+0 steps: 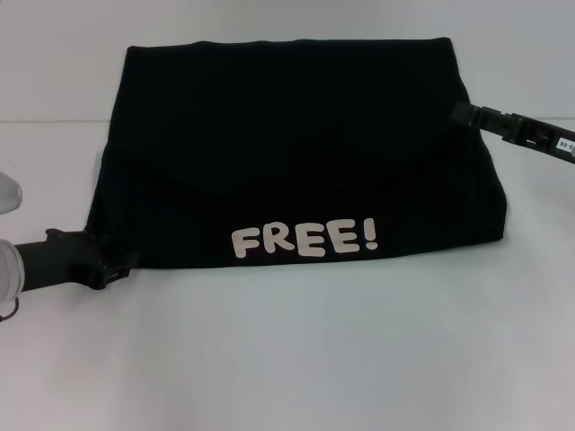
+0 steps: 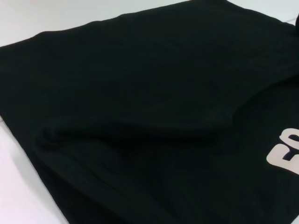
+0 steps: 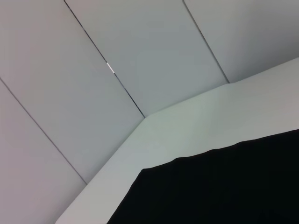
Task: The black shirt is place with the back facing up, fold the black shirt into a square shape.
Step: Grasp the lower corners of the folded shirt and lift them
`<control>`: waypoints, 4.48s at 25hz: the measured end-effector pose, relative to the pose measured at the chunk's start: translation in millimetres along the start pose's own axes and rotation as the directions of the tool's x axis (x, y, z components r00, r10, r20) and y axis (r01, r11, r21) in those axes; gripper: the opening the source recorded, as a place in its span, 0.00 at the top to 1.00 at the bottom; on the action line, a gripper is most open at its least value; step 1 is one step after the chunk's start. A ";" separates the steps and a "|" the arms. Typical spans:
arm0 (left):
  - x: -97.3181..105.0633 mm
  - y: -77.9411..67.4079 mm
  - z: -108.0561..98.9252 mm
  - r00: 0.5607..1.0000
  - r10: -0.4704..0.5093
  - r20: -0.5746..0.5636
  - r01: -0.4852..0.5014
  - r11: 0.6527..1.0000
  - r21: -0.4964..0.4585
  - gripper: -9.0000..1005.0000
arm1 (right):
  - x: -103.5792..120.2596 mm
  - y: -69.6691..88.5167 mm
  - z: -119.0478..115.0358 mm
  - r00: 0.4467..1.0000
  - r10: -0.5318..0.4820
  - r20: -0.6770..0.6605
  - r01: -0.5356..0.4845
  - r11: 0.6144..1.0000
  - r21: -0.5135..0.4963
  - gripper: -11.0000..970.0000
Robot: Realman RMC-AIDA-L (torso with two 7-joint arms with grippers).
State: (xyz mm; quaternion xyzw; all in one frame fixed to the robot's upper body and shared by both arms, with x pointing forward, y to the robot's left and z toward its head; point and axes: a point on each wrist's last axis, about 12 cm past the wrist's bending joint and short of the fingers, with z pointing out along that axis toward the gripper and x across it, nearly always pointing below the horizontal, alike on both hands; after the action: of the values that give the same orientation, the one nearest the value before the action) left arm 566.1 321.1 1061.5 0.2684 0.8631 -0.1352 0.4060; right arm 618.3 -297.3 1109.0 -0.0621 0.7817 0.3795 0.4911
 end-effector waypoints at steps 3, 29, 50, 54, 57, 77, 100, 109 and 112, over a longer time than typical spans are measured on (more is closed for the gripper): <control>-1.5 1.4 -0.5 1.000 -0.004 0.002 0.004 1.000 -0.002 0.51 | 0.8 -0.1 -0.3 1.000 0.000 -0.003 0.000 1.000 0.000 0.25; -8.0 4.8 -4.0 1.000 -0.008 0.016 0.008 1.000 -0.005 0.96 | -5.1 -21.9 -26.9 0.995 0.049 -0.090 -0.042 0.996 0.085 0.26; -1.0 12.5 -13.1 0.999 -0.032 0.017 0.032 0.998 -0.051 0.52 | -6.2 -22.3 -26.5 0.997 0.057 -0.060 -0.051 0.995 0.091 0.26; 1.2 11.9 -13.3 0.999 -0.030 0.013 0.031 0.998 -0.051 0.49 | -5.0 -22.0 -26.2 0.997 0.057 -0.060 -0.052 0.995 0.090 0.26; 1.7 11.3 -12.8 0.999 -0.030 0.011 0.031 0.998 -0.049 0.50 | -4.2 -21.9 -26.2 0.997 0.057 -0.060 -0.052 0.995 0.089 0.26; 0.3 8.5 -8.3 1.000 -0.006 -0.013 0.005 0.999 -0.040 0.59 | -1.1 -23.1 -29.4 0.996 0.068 -0.051 -0.063 0.994 0.091 0.26; -2.5 11.2 -12.3 1.000 0.007 -0.022 -0.008 0.999 -0.033 0.97 | 0.6 -35.2 -47.0 0.990 0.096 -0.100 -0.082 0.986 0.143 0.40; -3.7 11.0 -12.6 1.000 0.015 -0.024 -0.015 0.999 -0.030 0.97 | 7.7 -44.9 -54.9 0.974 0.123 -0.190 -0.080 0.972 0.220 0.42; -3.8 10.8 -12.5 1.000 0.017 -0.024 -0.018 0.999 -0.029 0.97 | 11.3 -42.9 -45.4 0.968 0.107 -0.226 -0.053 0.972 0.230 0.42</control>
State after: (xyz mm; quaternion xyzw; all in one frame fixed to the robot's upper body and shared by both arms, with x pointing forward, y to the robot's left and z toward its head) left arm 566.4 334.3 1072.2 0.2714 0.8674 -0.1157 0.4007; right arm 600.0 -354.1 1087.3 -0.0199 0.8740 0.2992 0.3824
